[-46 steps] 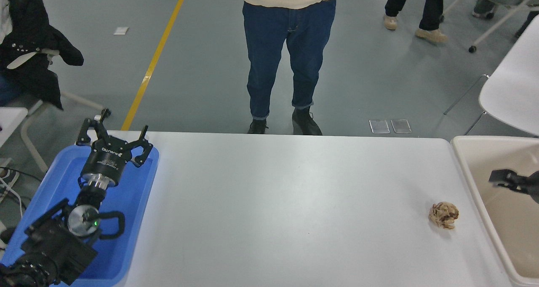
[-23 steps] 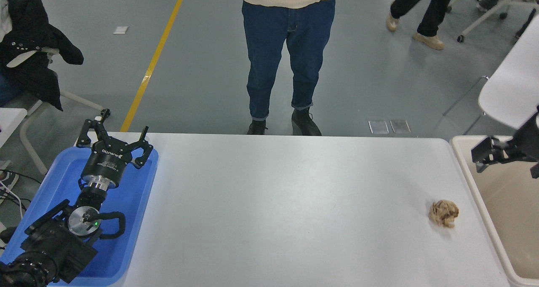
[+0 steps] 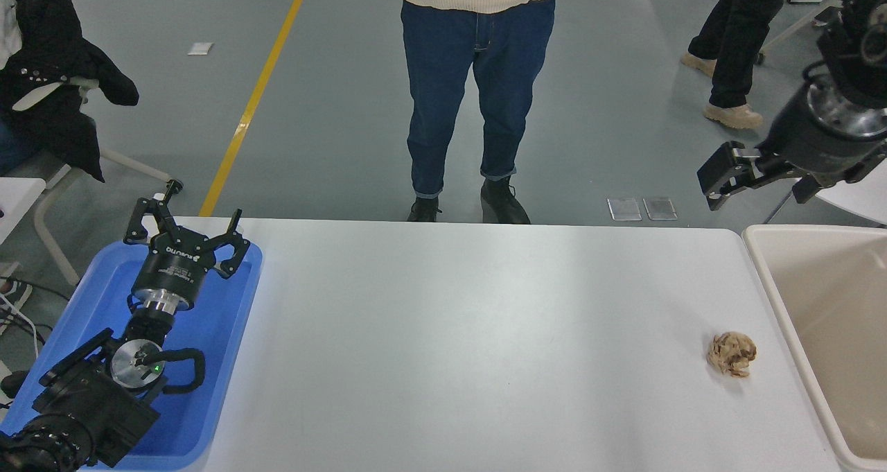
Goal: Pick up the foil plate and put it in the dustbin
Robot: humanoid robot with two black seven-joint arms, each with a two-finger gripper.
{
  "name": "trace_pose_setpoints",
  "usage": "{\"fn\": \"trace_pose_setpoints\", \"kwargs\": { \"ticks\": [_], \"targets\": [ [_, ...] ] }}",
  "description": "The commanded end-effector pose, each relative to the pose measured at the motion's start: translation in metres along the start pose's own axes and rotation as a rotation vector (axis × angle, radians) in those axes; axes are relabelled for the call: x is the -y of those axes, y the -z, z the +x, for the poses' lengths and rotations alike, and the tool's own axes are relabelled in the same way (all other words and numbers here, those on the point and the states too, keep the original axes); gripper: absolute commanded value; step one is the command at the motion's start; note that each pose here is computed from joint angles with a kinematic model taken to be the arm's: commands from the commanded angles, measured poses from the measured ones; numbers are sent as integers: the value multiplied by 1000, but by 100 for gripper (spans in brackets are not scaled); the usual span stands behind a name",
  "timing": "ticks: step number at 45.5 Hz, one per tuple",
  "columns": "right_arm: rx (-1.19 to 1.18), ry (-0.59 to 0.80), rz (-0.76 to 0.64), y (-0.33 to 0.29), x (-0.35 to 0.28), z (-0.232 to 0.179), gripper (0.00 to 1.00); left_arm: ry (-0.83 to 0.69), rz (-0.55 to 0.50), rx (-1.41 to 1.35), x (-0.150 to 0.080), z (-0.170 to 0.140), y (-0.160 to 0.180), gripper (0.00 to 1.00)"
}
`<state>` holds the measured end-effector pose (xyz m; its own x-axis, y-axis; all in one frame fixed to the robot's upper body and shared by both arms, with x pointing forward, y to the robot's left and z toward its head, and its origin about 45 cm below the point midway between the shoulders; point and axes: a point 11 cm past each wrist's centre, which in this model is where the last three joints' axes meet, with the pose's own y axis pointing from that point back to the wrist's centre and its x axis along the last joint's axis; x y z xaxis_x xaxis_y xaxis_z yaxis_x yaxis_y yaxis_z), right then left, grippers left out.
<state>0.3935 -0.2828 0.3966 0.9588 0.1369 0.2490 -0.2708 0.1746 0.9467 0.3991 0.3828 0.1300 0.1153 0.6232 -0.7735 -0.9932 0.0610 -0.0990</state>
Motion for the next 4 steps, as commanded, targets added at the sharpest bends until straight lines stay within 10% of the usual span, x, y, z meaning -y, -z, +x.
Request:
{"fn": "trace_pose_setpoints", "kwargs": {
  "ticks": [1, 4],
  "targets": [
    [-31, 5, -24, 12, -2, 3, 100, 5, 4, 0, 1, -2, 1, 100],
    [-24, 10, -35, 8, -1, 2, 100, 3, 5, 0, 1, -1, 1, 100]
  ]
}}
